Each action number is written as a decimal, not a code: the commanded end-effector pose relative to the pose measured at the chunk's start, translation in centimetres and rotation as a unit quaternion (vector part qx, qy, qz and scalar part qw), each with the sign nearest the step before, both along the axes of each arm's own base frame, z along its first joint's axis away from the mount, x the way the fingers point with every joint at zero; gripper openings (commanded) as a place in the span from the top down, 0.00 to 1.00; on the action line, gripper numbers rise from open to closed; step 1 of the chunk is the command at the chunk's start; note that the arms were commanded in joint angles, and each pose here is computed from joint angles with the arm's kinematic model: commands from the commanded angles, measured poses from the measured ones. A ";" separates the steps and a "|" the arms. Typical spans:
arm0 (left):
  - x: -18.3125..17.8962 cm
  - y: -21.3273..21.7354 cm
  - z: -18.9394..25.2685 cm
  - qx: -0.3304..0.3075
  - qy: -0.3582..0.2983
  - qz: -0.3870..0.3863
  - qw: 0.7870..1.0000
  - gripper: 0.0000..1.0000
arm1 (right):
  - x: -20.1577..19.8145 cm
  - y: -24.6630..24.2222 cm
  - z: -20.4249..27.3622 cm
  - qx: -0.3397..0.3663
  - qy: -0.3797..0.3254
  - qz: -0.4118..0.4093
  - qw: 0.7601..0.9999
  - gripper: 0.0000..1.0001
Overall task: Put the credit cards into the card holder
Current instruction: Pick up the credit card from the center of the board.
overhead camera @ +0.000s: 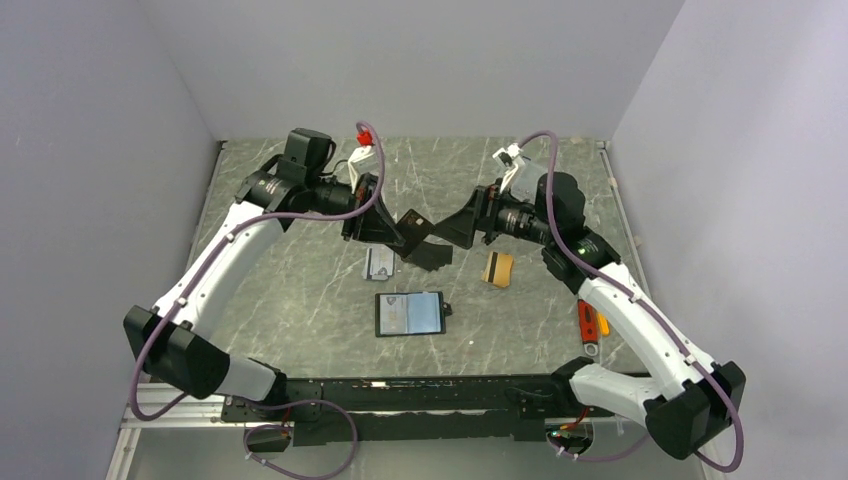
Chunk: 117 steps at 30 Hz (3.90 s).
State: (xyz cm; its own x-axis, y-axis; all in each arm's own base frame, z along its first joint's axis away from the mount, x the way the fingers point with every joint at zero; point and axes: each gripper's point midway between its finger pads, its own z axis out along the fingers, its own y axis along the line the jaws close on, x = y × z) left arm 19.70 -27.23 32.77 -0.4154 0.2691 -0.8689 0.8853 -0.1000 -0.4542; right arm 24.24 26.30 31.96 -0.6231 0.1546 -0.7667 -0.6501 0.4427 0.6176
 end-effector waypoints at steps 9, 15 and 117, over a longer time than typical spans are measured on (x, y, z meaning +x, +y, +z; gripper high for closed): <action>0.8 -0.3 2.5 -0.055 0.035 0.030 0.997 1.00 | -3.9 1.3 5.8 0.161 -0.109 0.076 0.978 0.11; 1.0 -0.5 2.6 -0.065 0.059 0.032 0.996 1.00 | -4.2 3.4 7.2 0.170 -0.131 0.100 0.971 0.16; 1.9 4.3 -27.3 0.250 0.263 0.210 0.908 0.45 | -5.7 -1.8 -31.0 -0.136 0.297 -0.101 0.940 1.00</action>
